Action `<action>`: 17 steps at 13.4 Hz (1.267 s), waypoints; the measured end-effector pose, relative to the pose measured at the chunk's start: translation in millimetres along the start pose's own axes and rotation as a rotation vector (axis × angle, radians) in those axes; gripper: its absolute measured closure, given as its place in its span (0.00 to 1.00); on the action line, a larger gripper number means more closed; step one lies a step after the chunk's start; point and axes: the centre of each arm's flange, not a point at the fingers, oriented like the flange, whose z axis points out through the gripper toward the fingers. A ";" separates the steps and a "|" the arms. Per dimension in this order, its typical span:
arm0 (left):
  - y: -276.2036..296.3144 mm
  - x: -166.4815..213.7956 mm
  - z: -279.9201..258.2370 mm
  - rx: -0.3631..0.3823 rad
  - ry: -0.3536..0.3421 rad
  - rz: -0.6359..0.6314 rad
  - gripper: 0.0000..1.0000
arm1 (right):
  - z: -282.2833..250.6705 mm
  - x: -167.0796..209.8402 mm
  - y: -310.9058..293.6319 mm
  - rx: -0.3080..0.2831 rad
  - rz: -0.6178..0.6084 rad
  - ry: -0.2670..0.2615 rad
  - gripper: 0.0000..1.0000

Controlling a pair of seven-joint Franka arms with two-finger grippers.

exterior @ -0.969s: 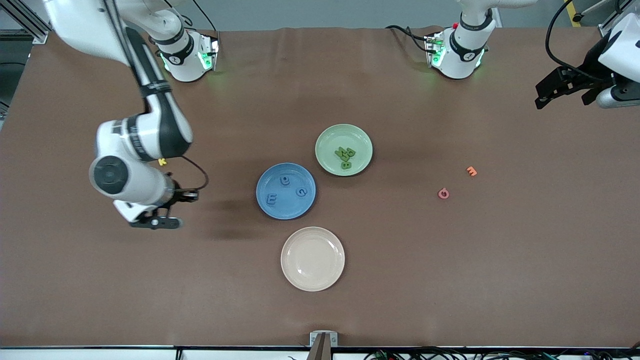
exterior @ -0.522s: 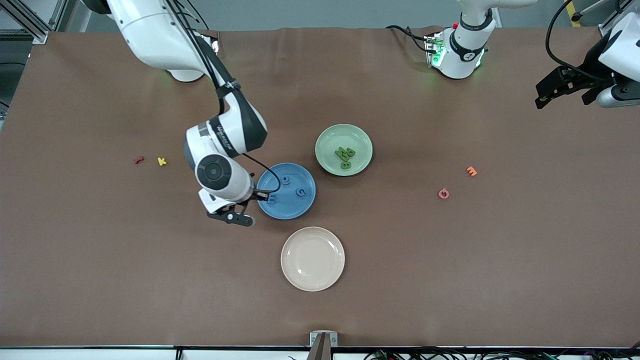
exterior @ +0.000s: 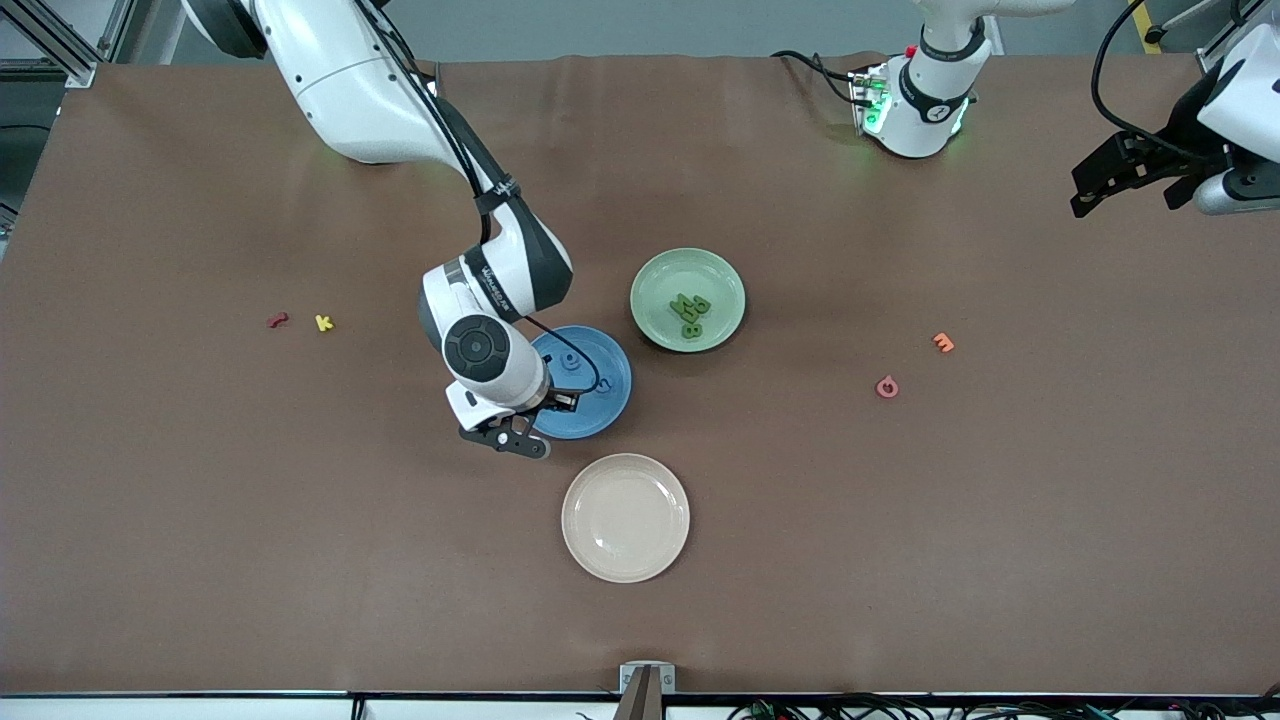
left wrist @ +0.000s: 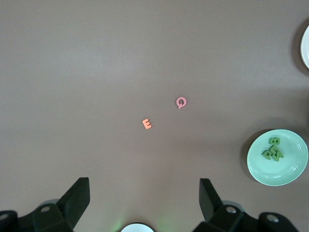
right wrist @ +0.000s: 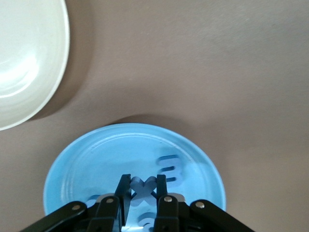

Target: Sort letters by color into matching plates

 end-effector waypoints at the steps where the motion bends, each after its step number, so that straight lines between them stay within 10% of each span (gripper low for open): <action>1: 0.0 0.0 0.0 0.000 0.000 0.000 0.00 | 3.3 -1.6 -3.1 0.007 0.000 0.001 0.74; 7: 0.0 0.0 0.0 0.000 0.000 0.000 0.00 | 18.6 -5.1 -9.3 0.009 -0.005 0.008 0.70; 13: 0.0 0.0 0.0 0.000 0.000 0.000 0.00 | -11.7 -15.5 -16.7 -0.017 -0.024 -0.033 0.07; 17: 0.2 0.0 0.6 0.000 -0.001 0.000 0.00 | -134.6 -27.8 17.0 -0.048 -0.010 -0.098 0.00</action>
